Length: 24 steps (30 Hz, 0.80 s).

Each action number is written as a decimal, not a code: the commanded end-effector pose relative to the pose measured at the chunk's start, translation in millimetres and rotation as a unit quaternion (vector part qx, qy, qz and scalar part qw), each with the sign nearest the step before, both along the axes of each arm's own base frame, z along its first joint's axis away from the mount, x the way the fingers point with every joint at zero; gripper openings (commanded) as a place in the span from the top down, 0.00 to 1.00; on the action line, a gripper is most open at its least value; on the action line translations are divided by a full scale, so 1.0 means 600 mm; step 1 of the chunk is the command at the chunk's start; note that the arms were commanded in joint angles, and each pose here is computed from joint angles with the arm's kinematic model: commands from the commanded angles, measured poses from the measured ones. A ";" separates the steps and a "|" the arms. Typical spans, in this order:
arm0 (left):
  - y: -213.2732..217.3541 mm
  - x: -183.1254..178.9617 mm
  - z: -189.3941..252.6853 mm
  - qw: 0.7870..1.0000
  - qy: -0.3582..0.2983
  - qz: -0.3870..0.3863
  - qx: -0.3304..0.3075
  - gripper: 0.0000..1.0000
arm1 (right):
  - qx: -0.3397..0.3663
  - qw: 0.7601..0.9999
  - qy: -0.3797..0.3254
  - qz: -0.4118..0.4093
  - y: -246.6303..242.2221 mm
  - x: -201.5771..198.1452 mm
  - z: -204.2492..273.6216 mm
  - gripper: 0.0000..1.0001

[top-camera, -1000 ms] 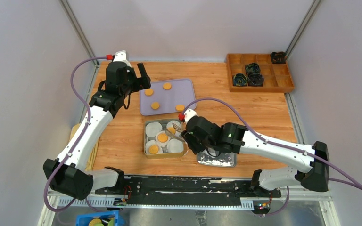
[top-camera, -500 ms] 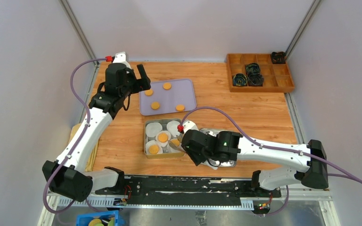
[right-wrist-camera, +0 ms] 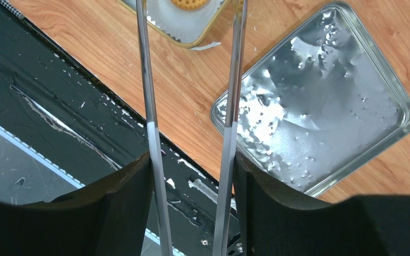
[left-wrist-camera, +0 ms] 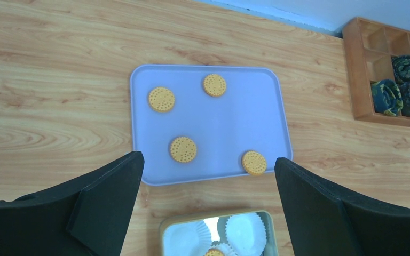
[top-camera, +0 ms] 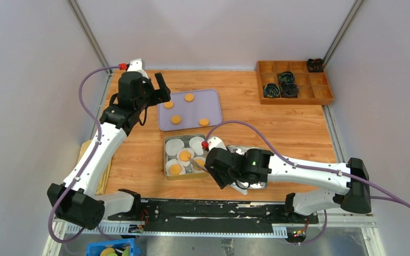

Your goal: Pack the cookies

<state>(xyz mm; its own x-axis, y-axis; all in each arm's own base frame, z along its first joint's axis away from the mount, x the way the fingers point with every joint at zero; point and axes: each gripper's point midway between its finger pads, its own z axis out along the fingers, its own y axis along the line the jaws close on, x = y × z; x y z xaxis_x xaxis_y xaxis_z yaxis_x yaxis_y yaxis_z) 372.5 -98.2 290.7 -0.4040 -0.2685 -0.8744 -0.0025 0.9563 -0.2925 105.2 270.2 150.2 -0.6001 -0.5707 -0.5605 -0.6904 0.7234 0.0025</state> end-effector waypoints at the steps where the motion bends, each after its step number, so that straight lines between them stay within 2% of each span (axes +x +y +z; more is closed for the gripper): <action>1: 0.003 -0.008 0.013 1.000 -0.010 -0.002 -0.001 0.00 | 0.003 0.999 -0.031 -0.018 -0.010 0.011 0.023 0.43; 12: 0.000 -0.006 0.032 1.000 -0.021 -0.007 -0.004 0.00 | 0.021 0.981 -0.176 -0.083 -0.027 0.103 0.119 0.50; 18: -0.001 0.001 0.023 1.000 -0.014 -0.007 -0.002 0.00 | 0.037 0.975 -0.196 -0.100 -0.004 0.178 0.139 0.50; 24: -0.003 0.009 0.026 1.000 -0.017 -0.006 -0.002 0.00 | 0.040 0.977 -0.182 -0.107 0.046 0.279 0.106 0.47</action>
<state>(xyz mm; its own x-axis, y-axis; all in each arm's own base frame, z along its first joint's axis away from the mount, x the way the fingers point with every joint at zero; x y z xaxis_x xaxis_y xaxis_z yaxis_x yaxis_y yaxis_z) 372.3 -99.5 293.5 -0.4011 -0.2694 -0.8755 0.0056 0.9550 -0.2965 231.3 271.3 214.1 -0.4876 -0.4137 -0.7688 -0.4773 0.8637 -0.1620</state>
